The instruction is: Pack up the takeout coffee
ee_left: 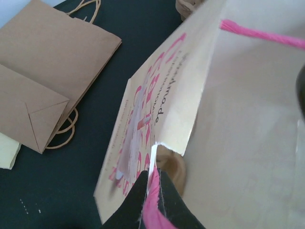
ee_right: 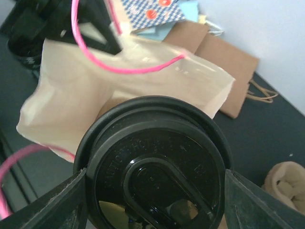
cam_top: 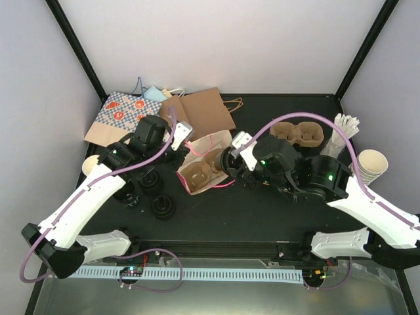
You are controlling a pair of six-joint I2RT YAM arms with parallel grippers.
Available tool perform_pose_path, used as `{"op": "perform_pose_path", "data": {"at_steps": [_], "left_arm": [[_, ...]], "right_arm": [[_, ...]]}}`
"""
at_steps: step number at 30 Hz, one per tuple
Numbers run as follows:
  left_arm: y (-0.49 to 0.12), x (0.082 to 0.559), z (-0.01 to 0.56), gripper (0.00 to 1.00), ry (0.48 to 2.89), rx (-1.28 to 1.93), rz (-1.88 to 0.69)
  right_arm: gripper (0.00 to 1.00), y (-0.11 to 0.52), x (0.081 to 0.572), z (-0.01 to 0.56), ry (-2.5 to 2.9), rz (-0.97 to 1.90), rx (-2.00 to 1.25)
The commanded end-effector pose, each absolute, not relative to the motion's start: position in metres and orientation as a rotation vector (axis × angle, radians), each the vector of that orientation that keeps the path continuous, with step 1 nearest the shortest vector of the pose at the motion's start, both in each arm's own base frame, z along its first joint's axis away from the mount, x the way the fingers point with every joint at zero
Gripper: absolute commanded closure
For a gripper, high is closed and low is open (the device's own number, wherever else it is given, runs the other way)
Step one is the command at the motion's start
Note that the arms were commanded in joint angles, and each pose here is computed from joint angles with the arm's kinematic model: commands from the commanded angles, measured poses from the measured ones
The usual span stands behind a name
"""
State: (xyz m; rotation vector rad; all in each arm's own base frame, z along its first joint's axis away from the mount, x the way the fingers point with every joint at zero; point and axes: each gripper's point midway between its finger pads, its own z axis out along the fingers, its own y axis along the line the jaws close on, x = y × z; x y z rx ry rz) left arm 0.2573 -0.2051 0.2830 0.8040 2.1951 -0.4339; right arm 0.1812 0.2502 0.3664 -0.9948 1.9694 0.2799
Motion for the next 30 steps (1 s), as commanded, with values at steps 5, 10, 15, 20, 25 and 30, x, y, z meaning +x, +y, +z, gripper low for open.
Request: {"op": "perform_pose_path", "data": {"at_steps": [5, 10, 15, 20, 25, 30], "left_arm": [[-0.213, 0.257, 0.307, 0.98, 2.054, 0.844, -0.417], [-0.222, 0.246, 0.295, 0.98, 2.031, 0.914, -0.383], [-0.231, 0.23, 0.283, 0.98, 2.042, 0.953, -0.375], [-0.239, 0.21, 0.273, 0.99, 2.048, 1.006, -0.373], [-0.243, 0.19, 0.265, 0.98, 2.075, 1.066, -0.388], [-0.246, 0.174, 0.256, 0.98, 2.091, 1.108, -0.389]], "right_arm": [[0.36, 0.265, 0.146, 0.332, 1.958, 0.398, -1.179], [0.36, 0.272, 0.129, 0.296, 1.984, 0.378, -1.257], [0.36, 0.281, 0.109, 0.272, 1.926, 0.333, -1.32], [0.36, 0.294, 0.09, 0.25, 1.845, 0.21, -1.421], [0.36, 0.298, 0.095, 0.24, 1.769, 0.031, -1.428], [0.36, 0.299, 0.116, 0.25, 1.69, -0.125, -1.348]]}}
